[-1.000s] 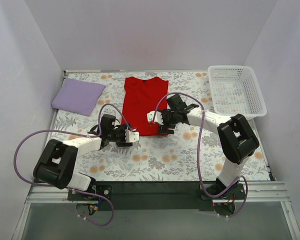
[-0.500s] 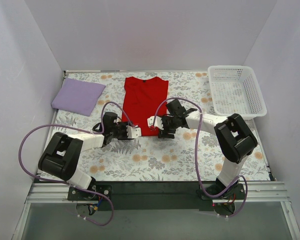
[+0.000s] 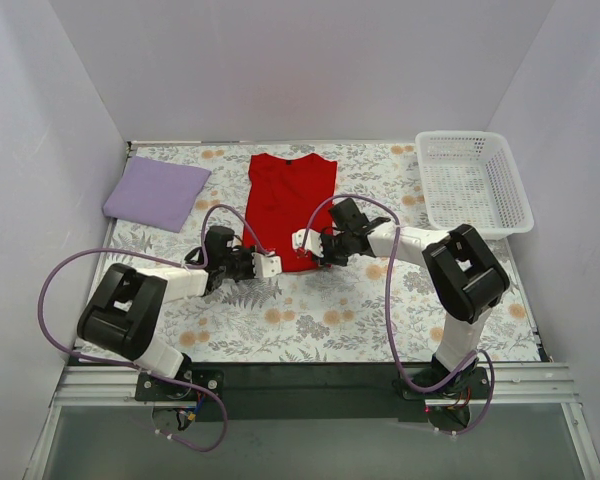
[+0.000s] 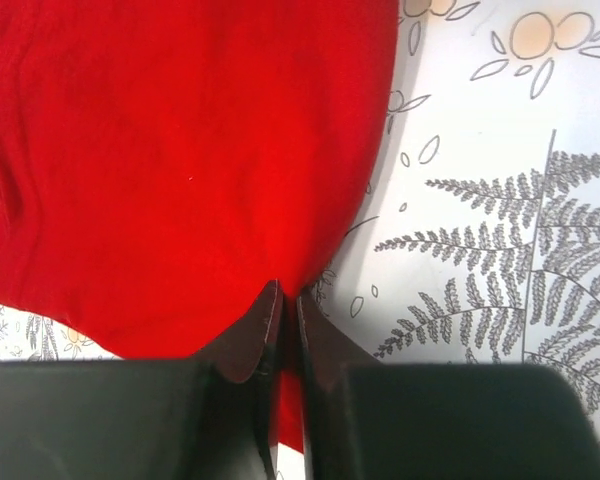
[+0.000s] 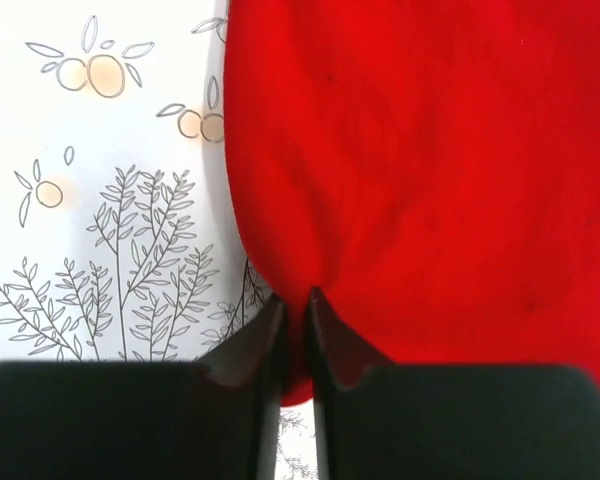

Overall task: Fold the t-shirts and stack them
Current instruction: Fold the tshirt

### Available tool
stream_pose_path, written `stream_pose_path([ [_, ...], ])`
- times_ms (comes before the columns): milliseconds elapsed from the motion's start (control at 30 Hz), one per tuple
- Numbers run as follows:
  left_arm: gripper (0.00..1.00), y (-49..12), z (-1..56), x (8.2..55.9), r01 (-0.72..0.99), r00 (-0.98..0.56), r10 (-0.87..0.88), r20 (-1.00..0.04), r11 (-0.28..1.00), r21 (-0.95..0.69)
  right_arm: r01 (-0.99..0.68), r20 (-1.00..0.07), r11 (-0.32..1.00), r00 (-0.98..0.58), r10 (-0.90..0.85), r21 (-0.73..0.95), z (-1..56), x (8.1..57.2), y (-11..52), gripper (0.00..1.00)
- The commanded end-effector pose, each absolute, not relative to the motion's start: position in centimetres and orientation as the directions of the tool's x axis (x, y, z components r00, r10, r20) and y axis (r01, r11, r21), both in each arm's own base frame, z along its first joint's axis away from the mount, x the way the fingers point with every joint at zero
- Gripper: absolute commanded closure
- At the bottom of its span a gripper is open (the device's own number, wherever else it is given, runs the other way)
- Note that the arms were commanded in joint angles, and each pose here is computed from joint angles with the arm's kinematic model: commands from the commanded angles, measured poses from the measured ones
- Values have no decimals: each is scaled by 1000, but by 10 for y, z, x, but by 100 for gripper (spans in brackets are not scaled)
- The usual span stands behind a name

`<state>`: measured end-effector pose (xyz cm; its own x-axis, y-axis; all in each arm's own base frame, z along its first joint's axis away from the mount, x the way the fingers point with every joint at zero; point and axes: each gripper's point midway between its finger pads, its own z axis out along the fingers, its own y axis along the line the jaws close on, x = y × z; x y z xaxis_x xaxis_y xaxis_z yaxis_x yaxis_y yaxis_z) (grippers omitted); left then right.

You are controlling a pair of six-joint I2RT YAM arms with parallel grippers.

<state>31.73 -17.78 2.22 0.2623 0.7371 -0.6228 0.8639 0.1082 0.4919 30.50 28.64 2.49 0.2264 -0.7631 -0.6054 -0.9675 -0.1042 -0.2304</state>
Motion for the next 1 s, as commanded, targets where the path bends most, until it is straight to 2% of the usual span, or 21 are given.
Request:
stream_pose_path([
  [0,100,-181,19,296,896,253,704,-663,89,436,-981,-604,-109,186,-775,-162,11,291,283,86],
  [67,100,-186,26,285,900,274,674,-686,71,430,-982,-616,-134,186,-765,-131,12,277,281,93],
  [233,100,-201,34,245,923,296,640,-708,-3,384,-973,-649,-219,209,-732,-67,31,240,274,99],
  [300,100,-207,34,215,944,281,630,-724,-46,327,-969,-656,-248,193,-730,-9,39,217,265,99],
  [367,100,-215,34,190,951,288,614,-735,-92,296,-956,-680,-291,226,-698,-20,53,199,262,99],
  [500,100,-218,43,147,962,264,581,-770,-106,250,-929,-677,-370,260,-689,20,51,144,238,99],
  [600,100,-217,46,124,969,247,563,-788,-132,209,-919,-677,-395,285,-679,10,54,121,228,99],
  [767,100,-217,51,117,970,243,562,-791,-142,197,-927,-667,-373,292,-685,-23,63,126,228,99],
  [967,100,-232,69,154,951,299,586,-753,-115,288,-931,-617,-362,308,-724,-40,74,157,241,99],
])
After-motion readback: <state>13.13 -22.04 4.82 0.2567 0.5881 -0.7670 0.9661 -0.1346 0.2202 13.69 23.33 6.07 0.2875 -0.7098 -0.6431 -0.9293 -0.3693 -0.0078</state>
